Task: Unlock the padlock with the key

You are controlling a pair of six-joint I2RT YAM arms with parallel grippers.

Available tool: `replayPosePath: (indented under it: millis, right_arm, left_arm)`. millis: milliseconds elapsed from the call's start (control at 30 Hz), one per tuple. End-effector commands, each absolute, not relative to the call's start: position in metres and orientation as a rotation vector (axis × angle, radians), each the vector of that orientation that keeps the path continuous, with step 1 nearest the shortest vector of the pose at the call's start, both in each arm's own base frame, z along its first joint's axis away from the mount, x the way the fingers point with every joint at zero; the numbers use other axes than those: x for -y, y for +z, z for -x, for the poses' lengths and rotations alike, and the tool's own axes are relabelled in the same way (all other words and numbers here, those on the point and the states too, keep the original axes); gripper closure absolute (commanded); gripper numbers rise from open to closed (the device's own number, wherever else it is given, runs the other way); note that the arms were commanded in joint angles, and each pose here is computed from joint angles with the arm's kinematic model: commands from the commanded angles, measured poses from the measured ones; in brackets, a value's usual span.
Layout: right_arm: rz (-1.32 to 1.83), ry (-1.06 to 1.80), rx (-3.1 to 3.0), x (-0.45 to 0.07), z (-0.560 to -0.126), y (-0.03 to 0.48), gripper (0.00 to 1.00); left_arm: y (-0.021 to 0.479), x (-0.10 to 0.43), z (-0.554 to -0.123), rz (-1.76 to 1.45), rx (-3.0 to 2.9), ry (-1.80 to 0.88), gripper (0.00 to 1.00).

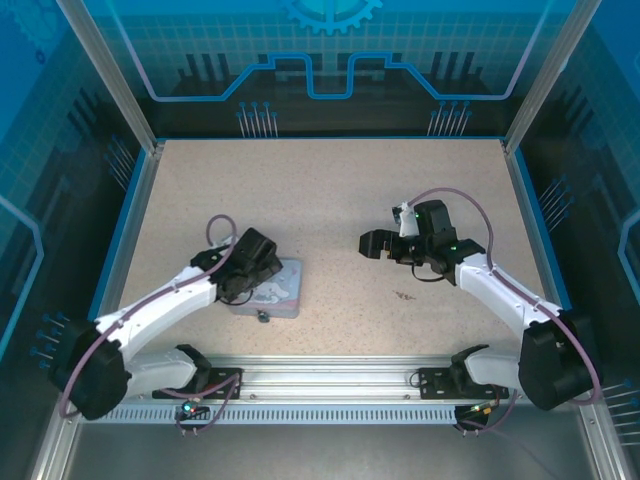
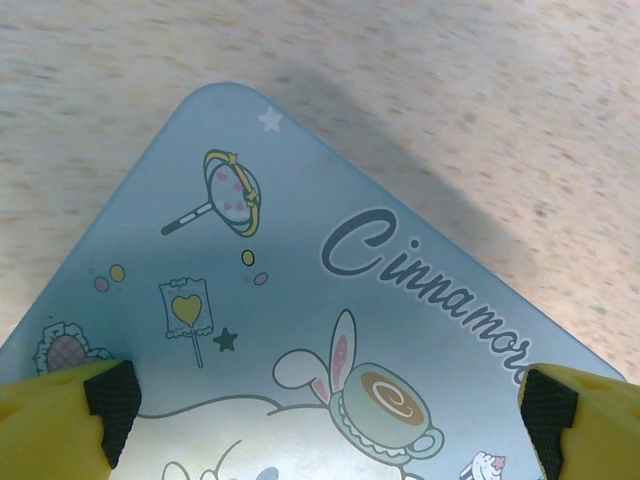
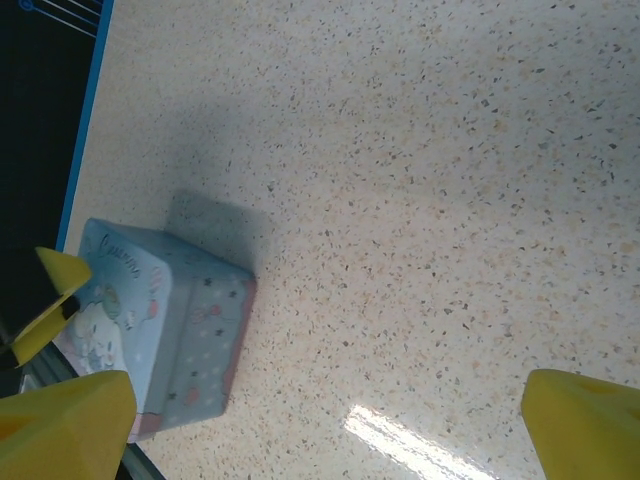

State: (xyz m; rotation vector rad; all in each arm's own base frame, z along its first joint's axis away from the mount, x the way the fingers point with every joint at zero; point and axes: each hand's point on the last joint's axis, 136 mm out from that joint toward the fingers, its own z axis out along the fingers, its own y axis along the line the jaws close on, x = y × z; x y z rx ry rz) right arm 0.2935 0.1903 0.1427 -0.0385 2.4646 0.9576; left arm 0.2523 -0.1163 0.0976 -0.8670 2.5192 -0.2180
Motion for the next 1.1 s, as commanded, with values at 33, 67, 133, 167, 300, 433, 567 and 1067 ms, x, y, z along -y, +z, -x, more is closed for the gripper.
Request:
replayPosePath:
  millis: [33, 67, 133, 167, 300, 433, 567, 1067]
  right_arm:
    - [0.02, 0.946, -2.496, -0.19, -0.286, 0.139, 0.0]
    - [0.018, 0.948, -2.498, -0.191, -0.286, 0.138, 0.0]
    - [0.018, 0.949, -2.505, -0.192, -0.285, 0.138, 0.0]
    - [0.018, 0.952, -2.507, -0.193, -0.284, 0.138, 0.0]
    - [0.033, 0.963, -2.52, -0.198, -0.274, 0.138, 0.0]
    - [0.076, 0.969, -2.546, -0.209, -0.256, 0.133, 0.0]
    - [0.132, 1.0, -2.59, -0.228, -0.231, 0.122, 0.0]
    - [0.357, 1.0, -2.715, -0.32, -0.163, 0.089, 0.0]
  left_arm:
    - [0.1, 0.172, -0.281, 0.848, -2.526, -0.373, 0.01]
    - [0.101, 0.184, -0.288, 0.818, -2.535, -0.381, 0.01]
    - [0.108, 0.201, -0.3, 0.764, -2.539, -0.389, 0.01]
    - [0.114, 0.208, -0.306, 0.743, -2.536, -0.396, 0.01]
    - [0.141, 0.214, -0.32, 0.659, -2.5, -0.39, 0.01]
    - [0.163, 0.194, -0.325, 0.584, -2.449, -0.29, 0.01]
    - [0.161, 0.164, -0.331, 0.614, -2.444, -0.272, 0.01]
    - [0.132, 0.119, -0.356, 0.683, -2.461, -0.274, 0.01]
